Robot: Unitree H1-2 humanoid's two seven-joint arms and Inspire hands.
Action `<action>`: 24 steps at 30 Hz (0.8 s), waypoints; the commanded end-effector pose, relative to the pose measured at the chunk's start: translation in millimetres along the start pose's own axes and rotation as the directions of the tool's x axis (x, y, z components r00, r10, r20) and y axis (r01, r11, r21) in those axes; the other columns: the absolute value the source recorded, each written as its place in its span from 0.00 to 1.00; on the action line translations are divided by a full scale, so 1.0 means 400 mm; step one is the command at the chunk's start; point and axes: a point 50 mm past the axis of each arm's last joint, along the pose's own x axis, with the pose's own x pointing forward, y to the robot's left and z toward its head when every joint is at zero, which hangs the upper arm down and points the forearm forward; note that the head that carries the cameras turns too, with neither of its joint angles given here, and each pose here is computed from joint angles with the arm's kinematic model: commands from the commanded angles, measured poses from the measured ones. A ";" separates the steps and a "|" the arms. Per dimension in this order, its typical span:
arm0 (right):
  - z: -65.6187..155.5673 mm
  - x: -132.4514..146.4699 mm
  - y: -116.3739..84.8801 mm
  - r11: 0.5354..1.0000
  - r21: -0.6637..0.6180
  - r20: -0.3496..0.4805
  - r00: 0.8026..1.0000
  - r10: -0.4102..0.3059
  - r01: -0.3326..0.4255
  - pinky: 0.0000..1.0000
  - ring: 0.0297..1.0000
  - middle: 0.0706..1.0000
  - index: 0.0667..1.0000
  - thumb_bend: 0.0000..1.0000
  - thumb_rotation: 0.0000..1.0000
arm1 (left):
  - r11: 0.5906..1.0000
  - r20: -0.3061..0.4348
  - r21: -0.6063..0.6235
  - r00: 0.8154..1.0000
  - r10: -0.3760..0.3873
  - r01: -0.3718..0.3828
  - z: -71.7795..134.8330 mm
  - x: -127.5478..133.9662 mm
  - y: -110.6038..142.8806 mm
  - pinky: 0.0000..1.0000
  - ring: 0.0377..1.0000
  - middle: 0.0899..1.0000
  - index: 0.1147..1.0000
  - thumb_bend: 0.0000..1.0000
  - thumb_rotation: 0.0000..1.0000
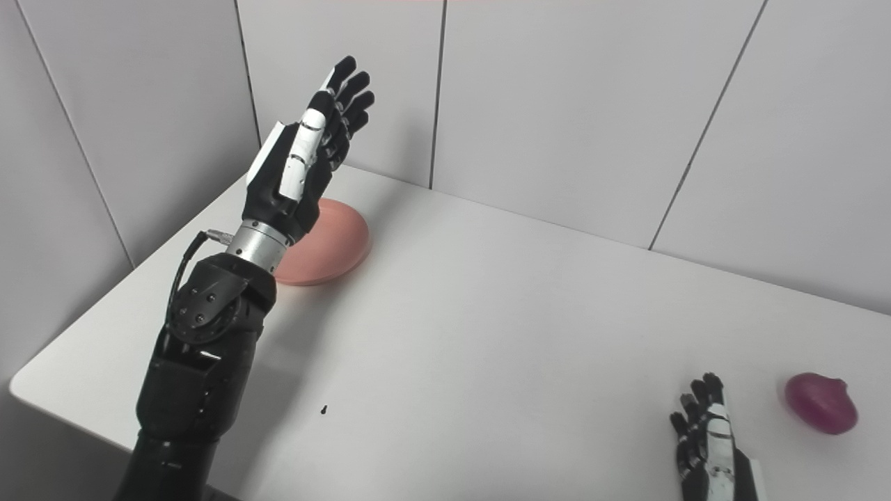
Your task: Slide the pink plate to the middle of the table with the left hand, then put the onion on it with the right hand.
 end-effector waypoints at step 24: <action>0.038 0.018 0.010 1.000 -0.007 0.070 0.997 0.027 -0.026 1.00 1.00 1.00 1.00 0.01 1.00 | 0.972 -0.020 -0.062 0.974 0.227 -0.228 0.024 0.124 0.375 0.86 0.86 0.85 0.83 0.48 1.00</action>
